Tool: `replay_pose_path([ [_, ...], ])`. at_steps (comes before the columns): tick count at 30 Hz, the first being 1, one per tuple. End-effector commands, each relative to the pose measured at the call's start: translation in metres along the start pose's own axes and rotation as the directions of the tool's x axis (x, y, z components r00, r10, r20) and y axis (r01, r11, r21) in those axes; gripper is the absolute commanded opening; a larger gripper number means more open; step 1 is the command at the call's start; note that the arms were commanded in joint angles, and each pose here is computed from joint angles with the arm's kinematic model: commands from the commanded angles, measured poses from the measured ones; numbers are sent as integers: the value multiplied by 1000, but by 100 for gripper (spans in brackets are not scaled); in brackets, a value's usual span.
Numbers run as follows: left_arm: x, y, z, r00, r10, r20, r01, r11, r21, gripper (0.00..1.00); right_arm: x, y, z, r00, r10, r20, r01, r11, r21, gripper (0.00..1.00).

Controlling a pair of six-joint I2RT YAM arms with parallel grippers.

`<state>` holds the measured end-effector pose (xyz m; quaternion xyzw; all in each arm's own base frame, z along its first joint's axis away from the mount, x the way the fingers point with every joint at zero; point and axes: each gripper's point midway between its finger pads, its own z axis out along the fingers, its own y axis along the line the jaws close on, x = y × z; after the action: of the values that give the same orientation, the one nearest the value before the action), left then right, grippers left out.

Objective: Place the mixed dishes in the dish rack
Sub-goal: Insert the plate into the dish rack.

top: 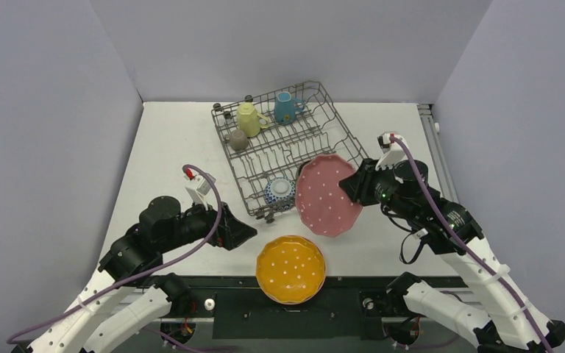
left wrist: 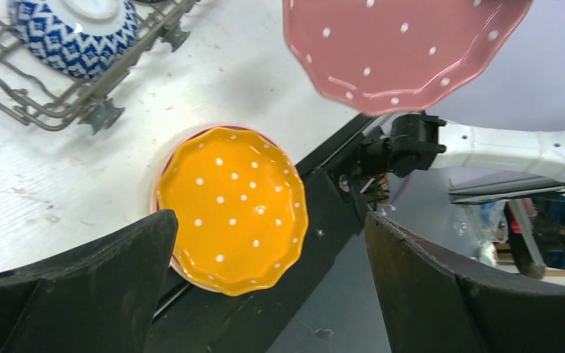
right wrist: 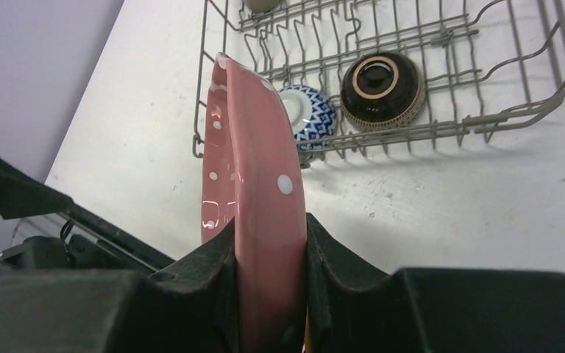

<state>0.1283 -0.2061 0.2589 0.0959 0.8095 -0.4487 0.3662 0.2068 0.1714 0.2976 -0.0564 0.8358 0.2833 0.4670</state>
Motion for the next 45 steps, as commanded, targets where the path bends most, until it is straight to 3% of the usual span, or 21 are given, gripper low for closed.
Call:
replay_pose_path([
  [1,-12,11,-15,994,103,42,-99,991,-85,96,-75,19,-7,980,-33,197,38,999,-19,0],
  [11,-7,25,-20,986,156,63,-147,982,-121,96,-136,2,9,942,-153,298,107,980,166,0],
  [18,-2,26,-17,985,162,65,-155,983,-103,96,-165,-20,43,927,-258,273,165,933,321,0],
  [29,0,23,-9,974,216,74,-213,976,-48,96,-205,-26,83,871,-415,265,302,875,378,0],
  [45,-1,13,-14,963,248,101,-250,968,9,96,-227,-50,143,796,-560,230,440,796,416,0],
])
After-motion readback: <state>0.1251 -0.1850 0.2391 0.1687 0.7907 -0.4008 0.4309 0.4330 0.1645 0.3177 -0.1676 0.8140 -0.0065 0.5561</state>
